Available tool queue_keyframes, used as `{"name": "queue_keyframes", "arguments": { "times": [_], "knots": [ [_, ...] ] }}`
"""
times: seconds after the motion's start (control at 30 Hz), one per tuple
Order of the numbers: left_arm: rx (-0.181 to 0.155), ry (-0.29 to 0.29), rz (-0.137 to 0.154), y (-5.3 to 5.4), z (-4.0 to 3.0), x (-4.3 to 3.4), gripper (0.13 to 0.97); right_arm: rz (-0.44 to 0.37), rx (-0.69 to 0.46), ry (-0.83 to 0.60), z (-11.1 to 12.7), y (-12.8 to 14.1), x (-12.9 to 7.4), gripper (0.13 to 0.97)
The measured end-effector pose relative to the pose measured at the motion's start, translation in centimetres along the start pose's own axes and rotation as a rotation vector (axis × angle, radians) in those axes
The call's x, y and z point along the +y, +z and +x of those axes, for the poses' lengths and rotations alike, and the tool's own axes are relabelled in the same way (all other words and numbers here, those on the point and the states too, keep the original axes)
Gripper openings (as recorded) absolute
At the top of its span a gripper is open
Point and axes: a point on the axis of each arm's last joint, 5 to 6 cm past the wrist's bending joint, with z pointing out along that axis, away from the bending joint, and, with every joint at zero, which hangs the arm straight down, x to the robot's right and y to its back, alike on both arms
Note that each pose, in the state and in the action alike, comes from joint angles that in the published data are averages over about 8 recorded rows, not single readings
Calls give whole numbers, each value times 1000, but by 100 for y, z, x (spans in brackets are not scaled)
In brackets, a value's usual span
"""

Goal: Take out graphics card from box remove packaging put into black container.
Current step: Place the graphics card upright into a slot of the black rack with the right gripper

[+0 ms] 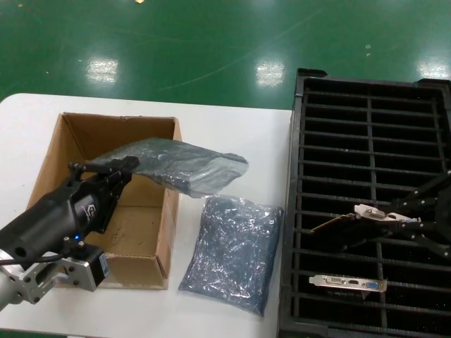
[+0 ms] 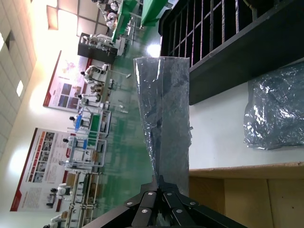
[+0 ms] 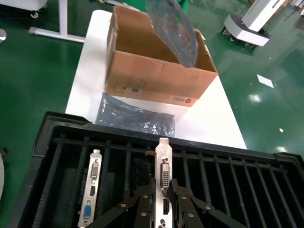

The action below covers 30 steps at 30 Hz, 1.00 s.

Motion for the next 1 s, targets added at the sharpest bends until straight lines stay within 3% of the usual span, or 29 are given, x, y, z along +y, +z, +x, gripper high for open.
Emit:
{"name": "queue_keyframes", "arguments": {
  "times": [0.4,1.0],
  "knots": [
    [0,0,0,0,0,0,139,-20,3,-15,25,25,30,187],
    [0,0,0,0,0,0,139,-54,-17,-125,7,234,-82,187]
  ]
}}
